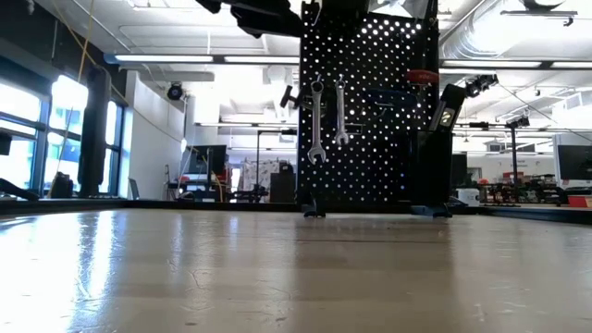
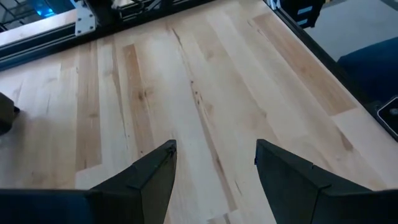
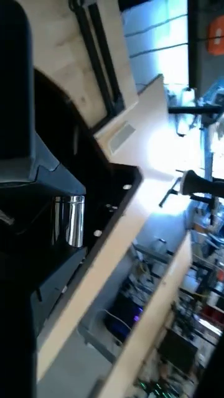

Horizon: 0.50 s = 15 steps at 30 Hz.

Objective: Hang tools onto peg board
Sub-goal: Hang the silver socket onto the pegboard

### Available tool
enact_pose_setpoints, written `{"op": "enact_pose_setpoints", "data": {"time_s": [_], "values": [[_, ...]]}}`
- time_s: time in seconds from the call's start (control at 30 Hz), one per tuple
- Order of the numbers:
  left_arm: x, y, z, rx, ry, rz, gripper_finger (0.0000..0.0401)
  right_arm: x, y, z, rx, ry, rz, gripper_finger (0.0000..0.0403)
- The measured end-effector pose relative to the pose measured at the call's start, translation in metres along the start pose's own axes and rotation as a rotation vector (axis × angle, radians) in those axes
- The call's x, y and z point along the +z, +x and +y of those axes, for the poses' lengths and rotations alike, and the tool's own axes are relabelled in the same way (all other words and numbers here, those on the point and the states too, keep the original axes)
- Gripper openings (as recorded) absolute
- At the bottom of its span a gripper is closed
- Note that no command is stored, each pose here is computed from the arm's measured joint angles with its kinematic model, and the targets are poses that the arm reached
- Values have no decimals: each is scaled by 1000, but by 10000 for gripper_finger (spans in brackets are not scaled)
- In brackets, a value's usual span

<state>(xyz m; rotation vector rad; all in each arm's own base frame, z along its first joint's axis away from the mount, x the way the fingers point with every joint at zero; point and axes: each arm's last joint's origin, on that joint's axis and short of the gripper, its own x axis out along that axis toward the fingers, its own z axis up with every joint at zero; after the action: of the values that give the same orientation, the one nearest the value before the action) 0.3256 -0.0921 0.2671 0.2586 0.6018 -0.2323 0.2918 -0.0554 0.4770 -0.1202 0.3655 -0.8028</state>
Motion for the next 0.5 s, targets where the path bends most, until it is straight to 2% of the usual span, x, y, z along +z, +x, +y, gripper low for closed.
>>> {"op": "enact_pose_setpoints", "data": {"time_s": [0.23, 0.5], "values": [[0, 0, 0, 0, -5, -1, 211, -2, 9, -9, 44, 25, 25, 99], [0, 0, 0, 0, -5, 0, 211, -4, 9, -8, 90, 14, 39, 107]]}}
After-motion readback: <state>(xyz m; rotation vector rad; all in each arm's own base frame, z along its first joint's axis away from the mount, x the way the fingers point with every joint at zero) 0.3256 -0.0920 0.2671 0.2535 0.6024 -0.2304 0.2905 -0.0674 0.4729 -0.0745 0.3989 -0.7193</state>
